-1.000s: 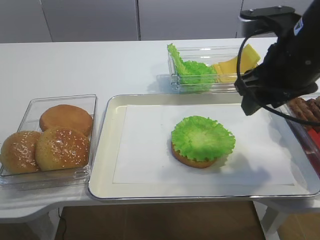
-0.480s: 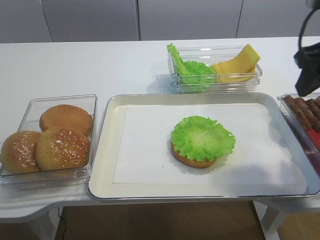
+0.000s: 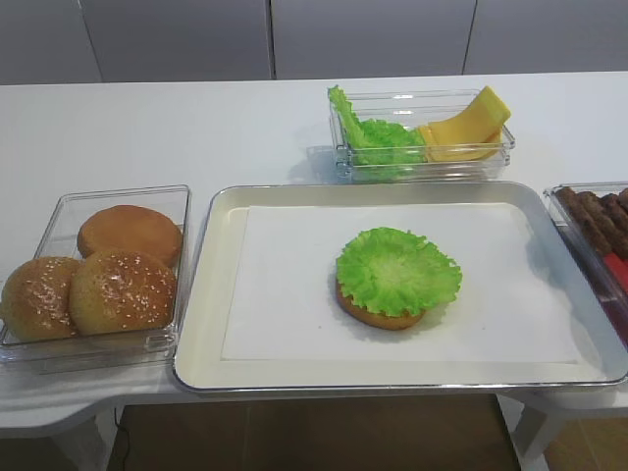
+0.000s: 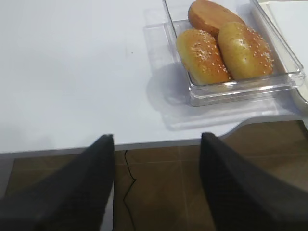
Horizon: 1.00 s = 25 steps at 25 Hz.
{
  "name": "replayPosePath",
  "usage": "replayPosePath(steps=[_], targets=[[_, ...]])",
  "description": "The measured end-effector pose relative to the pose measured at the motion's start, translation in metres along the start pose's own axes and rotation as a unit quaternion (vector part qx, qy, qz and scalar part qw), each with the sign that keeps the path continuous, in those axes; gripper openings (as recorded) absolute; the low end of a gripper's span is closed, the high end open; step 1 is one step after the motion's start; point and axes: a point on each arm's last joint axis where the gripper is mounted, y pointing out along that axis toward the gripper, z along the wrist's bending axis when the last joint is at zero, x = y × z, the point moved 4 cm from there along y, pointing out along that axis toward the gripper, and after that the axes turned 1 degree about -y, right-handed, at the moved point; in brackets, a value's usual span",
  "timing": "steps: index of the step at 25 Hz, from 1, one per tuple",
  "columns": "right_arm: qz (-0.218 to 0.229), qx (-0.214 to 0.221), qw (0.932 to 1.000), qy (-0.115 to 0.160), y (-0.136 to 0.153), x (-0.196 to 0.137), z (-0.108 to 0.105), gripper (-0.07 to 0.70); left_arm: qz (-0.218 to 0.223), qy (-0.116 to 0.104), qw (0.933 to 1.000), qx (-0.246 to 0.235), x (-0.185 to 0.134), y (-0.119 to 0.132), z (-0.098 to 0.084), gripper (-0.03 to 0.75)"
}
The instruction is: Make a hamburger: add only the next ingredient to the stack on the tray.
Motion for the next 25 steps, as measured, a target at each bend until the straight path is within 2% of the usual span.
replayPosePath(steps=[4,10,14,18,25], targets=[[-0.01,0.005,0.9999,0.001,-0.017,-0.028,0.004,0.415,0.0,0.0,1.0,0.0,0.0,0.0,0.0,0.417],[-0.075,0.009,0.9971,-0.001,-0.053,-0.074,0.01,0.415,0.0,0.0,1.0,0.0,0.0,0.0,0.0,0.417],[-0.126,0.01,0.992,-0.005,-0.073,-0.104,0.013,0.415,0.0,0.0,1.0,0.0,0.0,0.0,0.0,0.417],[-0.156,0.02,0.9875,-0.01,-0.083,-0.134,0.017,0.415,0.0,0.0,1.0,0.0,0.0,0.0,0.0,0.417],[-0.237,0.025,0.9709,-0.021,-0.094,-0.176,0.02,0.415,0.0,0.0,1.0,0.0,0.0,0.0,0.0,0.417]])
